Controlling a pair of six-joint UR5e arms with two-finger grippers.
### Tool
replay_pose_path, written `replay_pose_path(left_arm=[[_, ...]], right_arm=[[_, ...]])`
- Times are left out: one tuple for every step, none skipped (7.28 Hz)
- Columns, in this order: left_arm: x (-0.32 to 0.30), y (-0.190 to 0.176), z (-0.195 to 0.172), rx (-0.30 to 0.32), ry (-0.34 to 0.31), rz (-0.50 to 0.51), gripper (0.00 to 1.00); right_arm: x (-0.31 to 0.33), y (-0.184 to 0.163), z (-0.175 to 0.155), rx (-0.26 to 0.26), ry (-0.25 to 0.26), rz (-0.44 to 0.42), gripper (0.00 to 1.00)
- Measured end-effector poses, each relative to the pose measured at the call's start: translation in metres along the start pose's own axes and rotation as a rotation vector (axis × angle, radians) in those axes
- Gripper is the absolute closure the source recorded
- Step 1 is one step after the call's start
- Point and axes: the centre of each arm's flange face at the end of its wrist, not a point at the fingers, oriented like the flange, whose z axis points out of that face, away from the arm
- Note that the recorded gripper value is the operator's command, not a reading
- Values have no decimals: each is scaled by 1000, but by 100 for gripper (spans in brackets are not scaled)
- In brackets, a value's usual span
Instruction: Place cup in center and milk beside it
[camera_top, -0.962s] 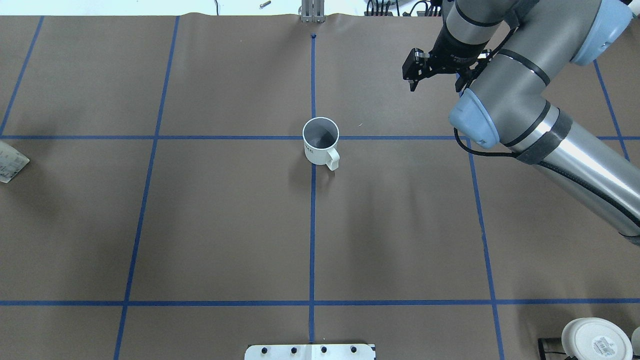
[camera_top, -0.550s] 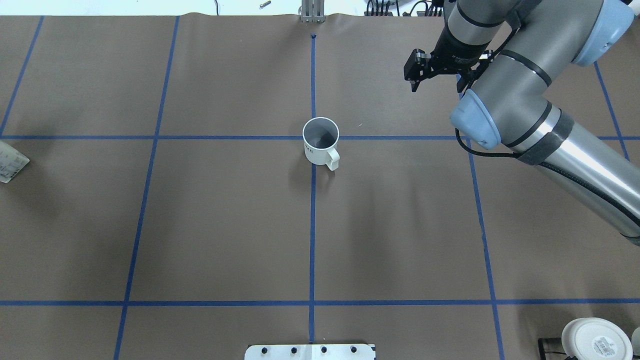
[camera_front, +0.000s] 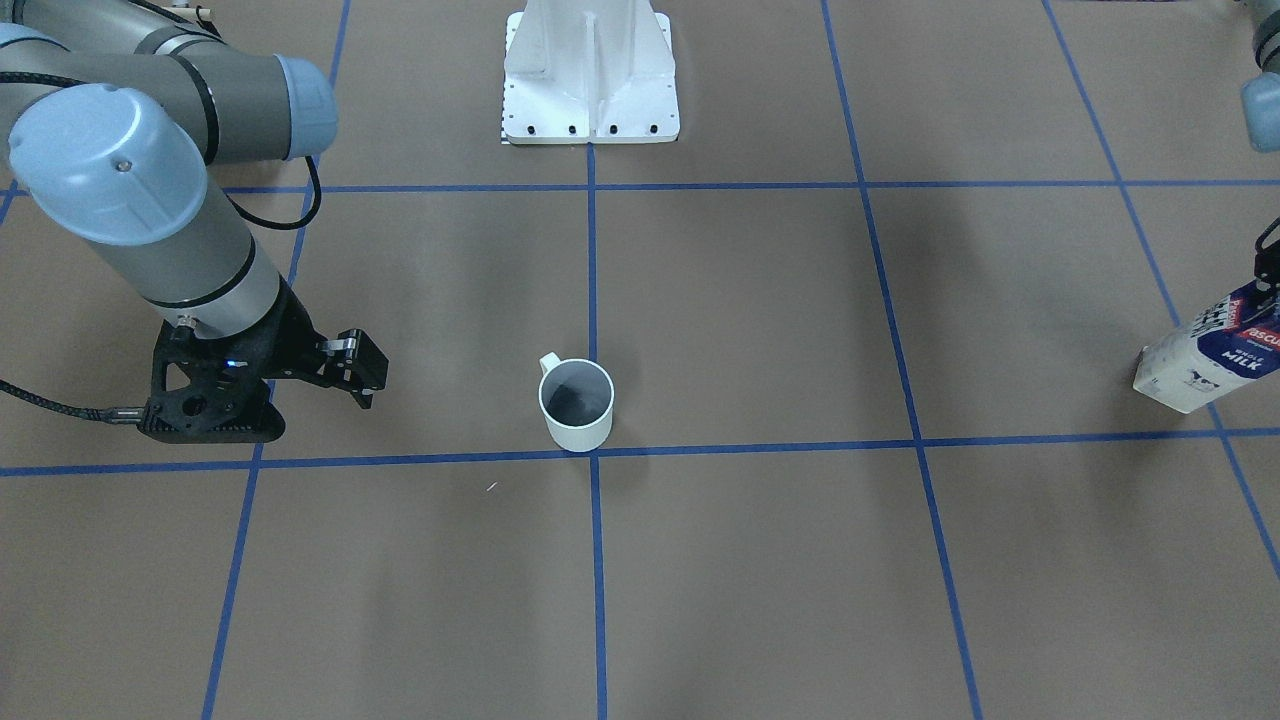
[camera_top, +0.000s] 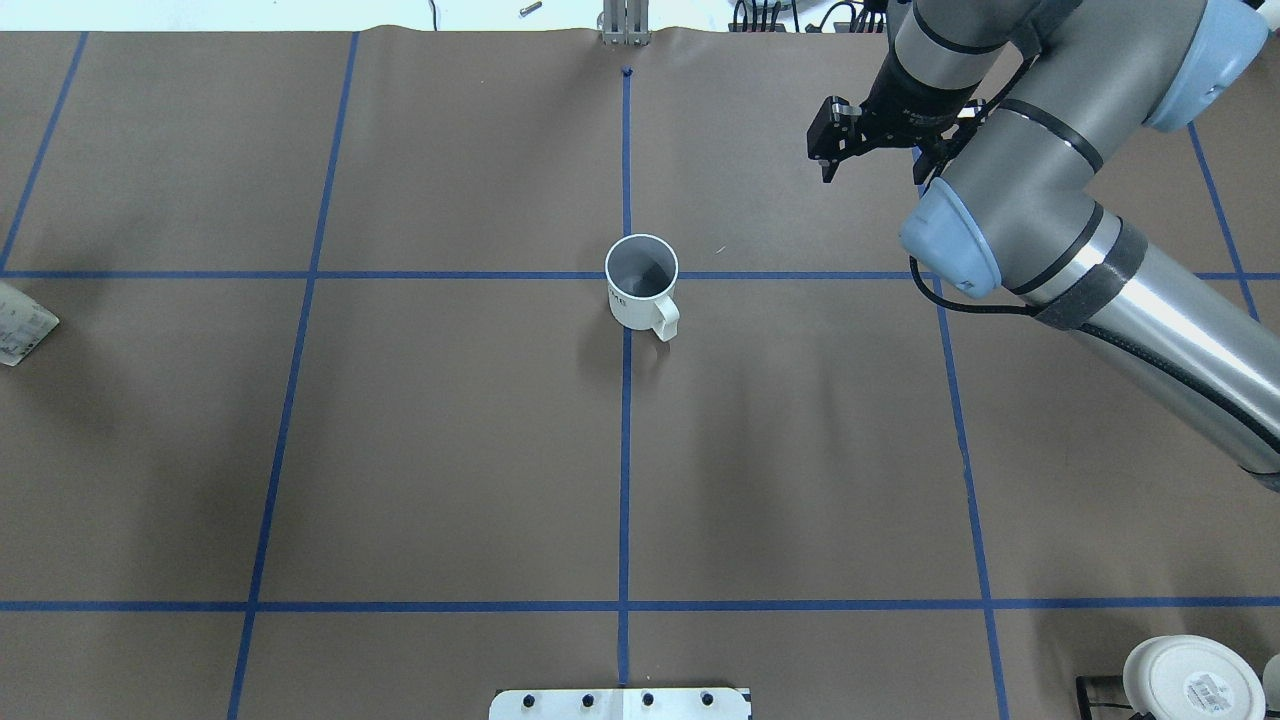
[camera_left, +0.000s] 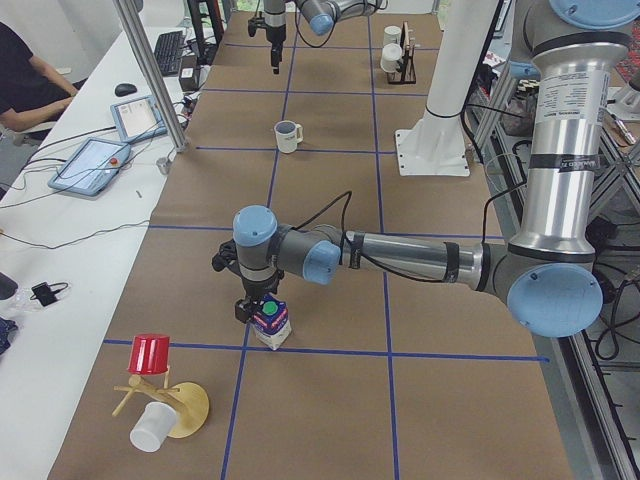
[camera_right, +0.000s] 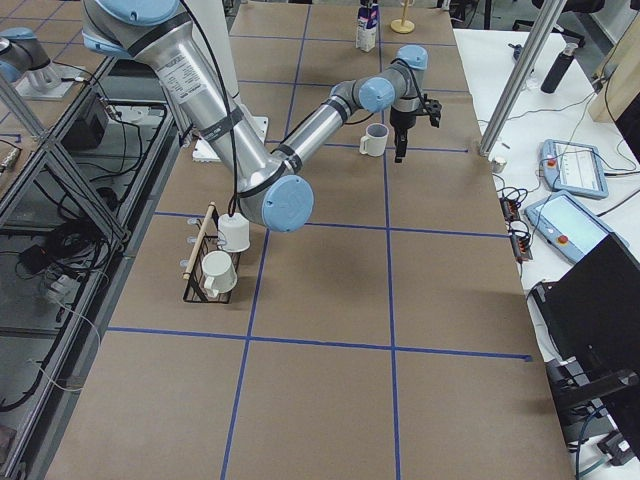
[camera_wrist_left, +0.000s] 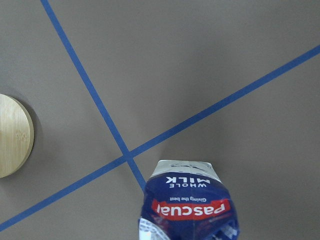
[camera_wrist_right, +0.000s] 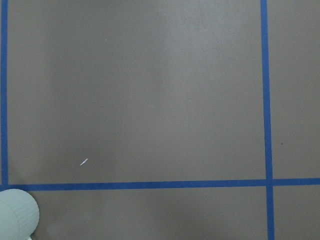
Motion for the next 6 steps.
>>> replay_pose_path(left_arm=[[1, 0, 3, -2, 3, 1, 2], [4, -1, 7, -9, 9, 6, 2], [8, -2, 12, -17, 14, 10, 2], [9, -2, 15, -22, 17, 11, 2], [9, 1, 17, -27, 19, 10, 2], [9, 5, 19, -33, 21, 7, 2]], right_arm=[[1, 0, 1, -1, 0, 1, 0], [1, 0, 1, -2, 1, 1, 0], [2, 0, 2, -3, 2, 1, 0], [2, 0, 2, -2, 2, 2, 0], [3, 0, 1, -2, 2, 3, 0], [3, 0, 1, -1, 2, 3, 0]])
